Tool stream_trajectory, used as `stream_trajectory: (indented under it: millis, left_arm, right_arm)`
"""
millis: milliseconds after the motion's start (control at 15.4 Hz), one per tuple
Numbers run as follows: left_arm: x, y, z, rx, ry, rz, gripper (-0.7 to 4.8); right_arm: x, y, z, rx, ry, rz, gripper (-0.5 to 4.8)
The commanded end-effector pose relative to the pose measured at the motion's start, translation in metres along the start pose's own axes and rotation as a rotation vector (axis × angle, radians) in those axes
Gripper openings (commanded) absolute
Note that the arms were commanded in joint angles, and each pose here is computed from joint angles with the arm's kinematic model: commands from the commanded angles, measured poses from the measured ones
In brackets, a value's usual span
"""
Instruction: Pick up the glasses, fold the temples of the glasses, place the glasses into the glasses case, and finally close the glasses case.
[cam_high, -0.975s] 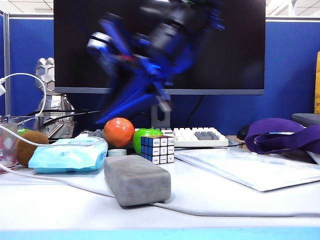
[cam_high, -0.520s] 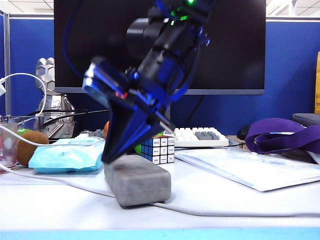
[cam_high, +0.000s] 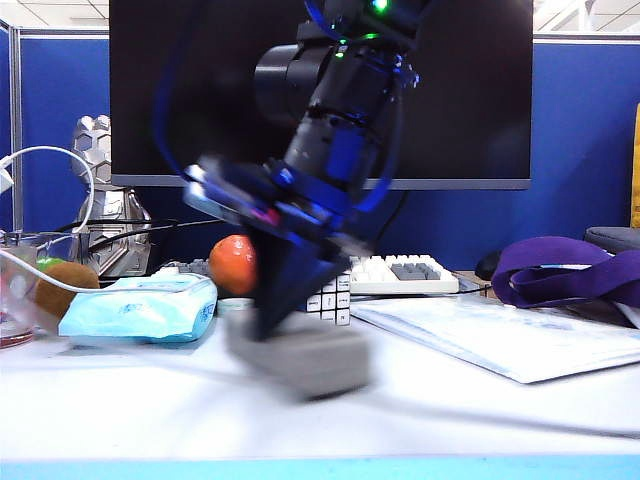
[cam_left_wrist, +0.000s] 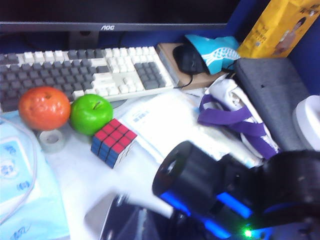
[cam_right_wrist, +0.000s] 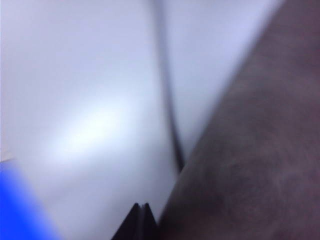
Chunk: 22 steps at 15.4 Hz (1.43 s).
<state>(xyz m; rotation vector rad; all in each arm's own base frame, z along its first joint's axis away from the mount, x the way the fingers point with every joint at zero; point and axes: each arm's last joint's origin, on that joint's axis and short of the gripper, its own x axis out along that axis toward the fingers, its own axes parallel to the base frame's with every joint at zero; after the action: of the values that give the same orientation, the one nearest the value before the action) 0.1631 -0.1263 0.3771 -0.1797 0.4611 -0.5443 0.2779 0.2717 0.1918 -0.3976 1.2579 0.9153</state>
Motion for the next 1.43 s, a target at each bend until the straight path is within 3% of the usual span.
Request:
stream_trajectory:
  millis: [65, 195, 325, 520, 650, 845, 975, 1235, 1300, 1430]
  left_arm:
    - [-0.001, 0.000, 0.000, 0.008, 0.005, 0.004, -0.06]
    - [-0.001, 0.000, -0.001, 0.008, 0.010, 0.006, -0.05]
    - [-0.001, 0.000, -0.001, 0.009, 0.010, 0.006, -0.06]
    - [-0.001, 0.000, -0.001, 0.009, 0.011, 0.006, -0.06]
    - [-0.007, 0.000, 0.001, 0.009, -0.008, 0.000, -0.06]
    - [-0.025, -0.002, 0.008, 0.112, -0.106, -0.032, -0.06]
    - [-0.045, -0.003, 0.012, 0.148, -0.185, -0.054, -0.06]
    - [-0.102, -0.001, 0.010, 0.198, -0.315, -0.149, -0.06]
    - [-0.117, 0.002, 0.004, 0.213, -0.315, -0.145, -0.06]
    - [-0.133, 0.010, -0.017, 0.298, -0.205, -0.112, -0.06]
  right_arm:
    - [0.002, -0.015, -0.006, 0.008, 0.057, -0.176, -0.05]
    - [0.000, -0.018, -0.007, 0.005, 0.066, -0.286, -0.05]
    - [-0.003, -0.022, -0.006, 0.010, 0.057, -0.326, -0.05]
    - [-0.024, -0.017, -0.004, 0.008, -0.016, -0.289, -0.05]
    - [-0.062, -0.007, 0.000, -0.009, -0.175, -0.306, -0.05]
    - [-0.156, 0.017, -0.007, -0.038, -0.553, -0.365, -0.05]
    - [-0.207, 0.032, -0.030, -0.067, -0.676, -0.462, -0.05]
    - [-0.293, 0.064, -0.106, -0.039, -0.911, -0.474, -0.05]
    - [-0.302, 0.069, -0.123, -0.041, -0.926, -0.475, -0.05]
    - [-0.301, 0.073, -0.159, -0.078, -0.964, -0.473, -0.04]
